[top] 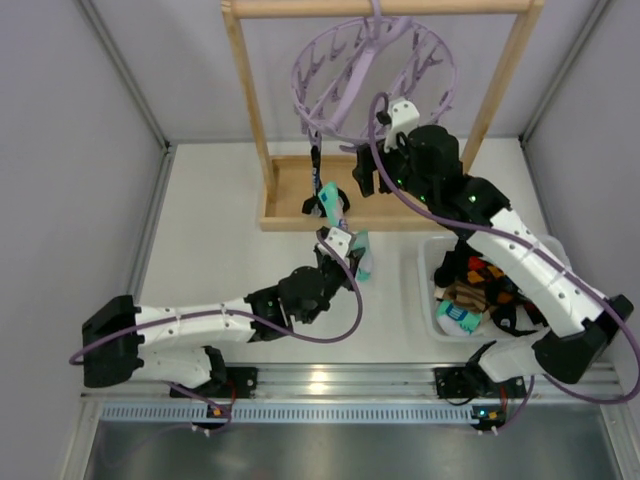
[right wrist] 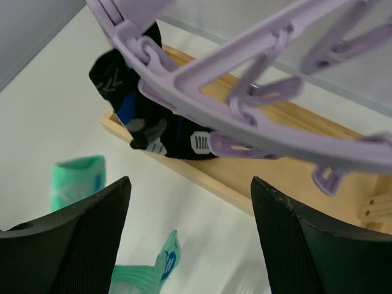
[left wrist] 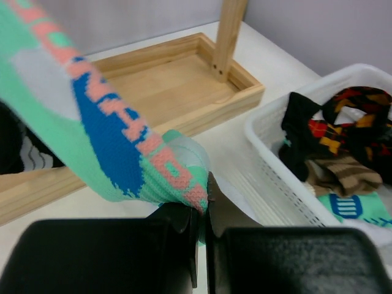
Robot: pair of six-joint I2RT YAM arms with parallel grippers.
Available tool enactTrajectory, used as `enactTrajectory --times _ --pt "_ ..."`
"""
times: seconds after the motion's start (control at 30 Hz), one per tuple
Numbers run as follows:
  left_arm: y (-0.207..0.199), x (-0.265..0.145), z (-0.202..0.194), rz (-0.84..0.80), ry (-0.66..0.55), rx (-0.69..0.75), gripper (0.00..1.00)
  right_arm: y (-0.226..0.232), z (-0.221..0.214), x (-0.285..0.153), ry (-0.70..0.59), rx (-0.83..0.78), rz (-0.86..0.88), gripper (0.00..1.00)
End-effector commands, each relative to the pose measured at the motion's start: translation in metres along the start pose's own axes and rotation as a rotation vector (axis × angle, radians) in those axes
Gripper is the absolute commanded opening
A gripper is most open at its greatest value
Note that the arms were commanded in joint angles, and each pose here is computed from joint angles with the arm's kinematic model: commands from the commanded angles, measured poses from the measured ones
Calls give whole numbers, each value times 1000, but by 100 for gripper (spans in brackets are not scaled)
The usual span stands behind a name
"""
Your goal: Remove the socks clipped to the hanger
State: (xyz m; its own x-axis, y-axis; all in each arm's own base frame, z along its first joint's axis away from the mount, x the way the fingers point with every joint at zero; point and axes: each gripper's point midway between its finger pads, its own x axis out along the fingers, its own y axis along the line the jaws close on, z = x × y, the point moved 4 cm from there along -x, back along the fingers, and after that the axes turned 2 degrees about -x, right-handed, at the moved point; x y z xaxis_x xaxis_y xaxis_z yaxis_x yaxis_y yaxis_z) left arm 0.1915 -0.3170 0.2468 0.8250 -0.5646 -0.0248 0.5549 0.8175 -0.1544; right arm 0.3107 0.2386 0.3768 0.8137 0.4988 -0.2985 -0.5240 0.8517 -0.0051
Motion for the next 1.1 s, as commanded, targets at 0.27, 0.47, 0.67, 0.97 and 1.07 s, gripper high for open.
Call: enactTrajectory --times 0.27,0.47,0.67,0.97,1.07 --pt "-79 -3 57 -426 42 -90 0 -64 -19 -150 -126 100 -297 85" --pt "-119 22 84 -542 26 -51 0 -84 -31 -226 -246 202 -397 90" --pt "-175 65 59 -697 122 4 0 -90 -26 -268 -338 234 -399 91" --pt "-251 108 -41 -933 414 -68 0 -99 -33 -282 -332 221 -459 91" --pt "-268 115 -68 -997 496 -128 0 -98 -35 -281 -333 223 -457 91"
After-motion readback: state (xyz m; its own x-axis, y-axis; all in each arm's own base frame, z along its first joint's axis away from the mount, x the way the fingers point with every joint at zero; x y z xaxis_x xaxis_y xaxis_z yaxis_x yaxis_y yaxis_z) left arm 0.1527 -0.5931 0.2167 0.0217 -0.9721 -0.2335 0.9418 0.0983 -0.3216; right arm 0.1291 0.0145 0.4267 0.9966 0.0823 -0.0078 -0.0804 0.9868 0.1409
